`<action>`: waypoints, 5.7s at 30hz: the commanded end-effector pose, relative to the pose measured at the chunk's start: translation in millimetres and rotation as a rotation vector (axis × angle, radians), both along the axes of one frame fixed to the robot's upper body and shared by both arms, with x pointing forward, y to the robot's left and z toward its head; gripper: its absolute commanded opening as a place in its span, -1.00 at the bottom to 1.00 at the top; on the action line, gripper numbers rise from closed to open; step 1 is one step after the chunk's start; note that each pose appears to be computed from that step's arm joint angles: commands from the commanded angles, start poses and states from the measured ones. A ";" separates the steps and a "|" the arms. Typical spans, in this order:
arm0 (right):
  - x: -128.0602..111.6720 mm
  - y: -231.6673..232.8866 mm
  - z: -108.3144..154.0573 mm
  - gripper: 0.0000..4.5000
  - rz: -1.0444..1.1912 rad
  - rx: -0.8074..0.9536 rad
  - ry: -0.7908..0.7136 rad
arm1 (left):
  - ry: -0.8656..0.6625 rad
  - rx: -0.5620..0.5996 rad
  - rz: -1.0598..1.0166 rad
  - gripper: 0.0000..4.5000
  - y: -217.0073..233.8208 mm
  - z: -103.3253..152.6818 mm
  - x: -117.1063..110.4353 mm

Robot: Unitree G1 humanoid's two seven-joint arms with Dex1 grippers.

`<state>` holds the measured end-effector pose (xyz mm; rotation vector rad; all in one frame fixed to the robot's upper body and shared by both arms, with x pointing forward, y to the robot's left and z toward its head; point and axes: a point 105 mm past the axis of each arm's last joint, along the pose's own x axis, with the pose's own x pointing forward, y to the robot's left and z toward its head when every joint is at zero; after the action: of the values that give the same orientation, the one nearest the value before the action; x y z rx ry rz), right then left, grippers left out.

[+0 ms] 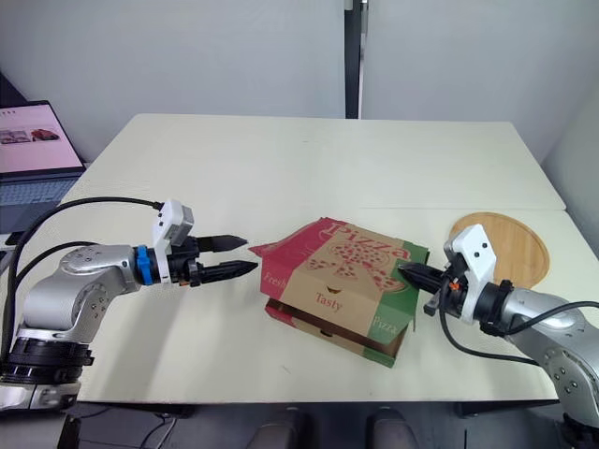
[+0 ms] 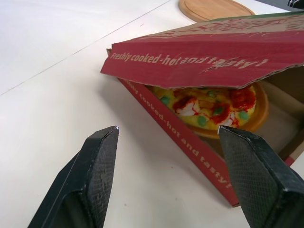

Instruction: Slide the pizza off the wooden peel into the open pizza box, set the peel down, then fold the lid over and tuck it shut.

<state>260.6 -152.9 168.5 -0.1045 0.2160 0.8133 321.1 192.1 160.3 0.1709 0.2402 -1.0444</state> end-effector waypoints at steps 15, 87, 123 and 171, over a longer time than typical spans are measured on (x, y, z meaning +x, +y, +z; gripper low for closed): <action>0.1 -0.1 10.5 -1.00 0.028 -0.029 -0.057 | -0.087 0.058 0.032 0.54 19.1 22.5 22.2; 10.2 0.1 25.1 -1.00 0.084 -0.066 -0.080 | -0.035 -0.154 -0.133 -0.99 -60.8 19.6 12.3; 8.4 -13.7 34.0 -1.00 0.047 -0.116 -0.116 | -0.165 0.036 -0.093 -0.99 -45.4 7.5 33.2; -18.4 -44.9 -9.0 -1.00 0.040 -0.366 -0.031 | -0.512 0.143 -0.170 -0.35 -52.6 16.4 37.1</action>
<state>243.3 -199.1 147.9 -0.4466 0.3820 0.8123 355.0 141.3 157.5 0.5865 -0.1053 -1.1396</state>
